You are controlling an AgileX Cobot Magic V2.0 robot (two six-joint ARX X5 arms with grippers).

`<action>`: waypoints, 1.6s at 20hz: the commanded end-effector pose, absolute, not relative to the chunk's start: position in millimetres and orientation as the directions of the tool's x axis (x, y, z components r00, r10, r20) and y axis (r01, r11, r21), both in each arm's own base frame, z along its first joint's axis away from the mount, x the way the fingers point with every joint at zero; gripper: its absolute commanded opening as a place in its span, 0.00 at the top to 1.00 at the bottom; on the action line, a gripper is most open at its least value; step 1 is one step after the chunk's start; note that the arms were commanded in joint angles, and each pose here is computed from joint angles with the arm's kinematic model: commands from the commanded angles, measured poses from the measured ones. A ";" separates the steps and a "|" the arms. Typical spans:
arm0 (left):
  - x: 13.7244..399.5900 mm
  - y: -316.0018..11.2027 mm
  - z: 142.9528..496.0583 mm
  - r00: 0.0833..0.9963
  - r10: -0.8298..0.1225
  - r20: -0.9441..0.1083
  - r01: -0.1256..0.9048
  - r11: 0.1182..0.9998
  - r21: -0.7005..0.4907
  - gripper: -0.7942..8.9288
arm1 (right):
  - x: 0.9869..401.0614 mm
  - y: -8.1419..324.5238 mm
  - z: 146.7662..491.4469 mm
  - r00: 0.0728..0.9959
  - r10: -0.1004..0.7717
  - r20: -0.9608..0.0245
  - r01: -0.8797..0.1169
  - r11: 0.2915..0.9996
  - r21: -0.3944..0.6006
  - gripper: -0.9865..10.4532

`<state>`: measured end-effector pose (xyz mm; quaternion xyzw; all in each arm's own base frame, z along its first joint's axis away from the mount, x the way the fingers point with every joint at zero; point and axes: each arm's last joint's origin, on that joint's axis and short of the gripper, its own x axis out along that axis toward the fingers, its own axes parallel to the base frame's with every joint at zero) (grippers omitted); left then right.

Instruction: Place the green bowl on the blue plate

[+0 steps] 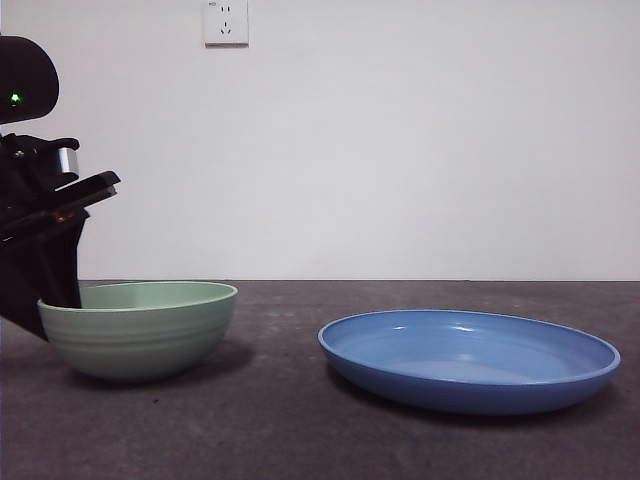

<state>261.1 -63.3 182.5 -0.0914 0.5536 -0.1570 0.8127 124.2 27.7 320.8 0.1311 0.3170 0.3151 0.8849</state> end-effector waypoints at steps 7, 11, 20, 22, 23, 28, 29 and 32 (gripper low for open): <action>267.9 -64.9 185.1 0.361 -0.357 -0.861 0.158 0.934 -0.321 0.90 | 124.6 28.3 325.9 0.607 0.645 -0.465 -0.498 0.764 0.410 0.40; 271.3 -68.4 195.6 0.359 -0.361 -0.861 0.119 0.932 -0.342 0.90 | 124.6 28.3 325.9 0.606 0.645 -0.465 -0.498 0.764 0.410 0.40; 297.8 -148.9 267.7 0.298 -0.444 -0.845 0.269 0.889 -0.372 0.90 | 124.5 28.3 325.9 0.606 0.645 -0.466 -0.497 0.764 0.410 0.40; 305.9 -179.7 277.2 0.286 -0.474 -0.833 0.334 0.864 -0.377 0.90 | 124.5 28.3 325.9 0.606 0.645 -0.466 -0.497 0.764 0.410 0.40; 309.6 -196.3 279.8 0.275 -0.487 -0.829 0.367 0.850 -0.378 0.90 | 124.5 28.3 325.9 0.606 0.645 -0.466 -0.497 0.764 0.410 0.40; 318.1 -261.8 263.5 0.211 -0.513 -0.832 0.467 0.801 -0.375 0.90 | 124.5 28.3 325.9 0.607 0.645 -0.465 -0.497 0.764 0.411 0.40; 317.9 -272.7 256.8 0.213 -0.491 -0.845 0.474 0.808 -0.350 0.90 | 124.5 28.3 326.0 0.606 0.645 -0.465 -0.496 0.764 0.412 0.40; 315.2 -293.3 237.8 0.211 -0.436 -0.875 0.489 0.822 -0.292 0.90 | 124.5 28.3 325.9 0.607 0.645 -0.465 -0.496 0.764 0.412 0.40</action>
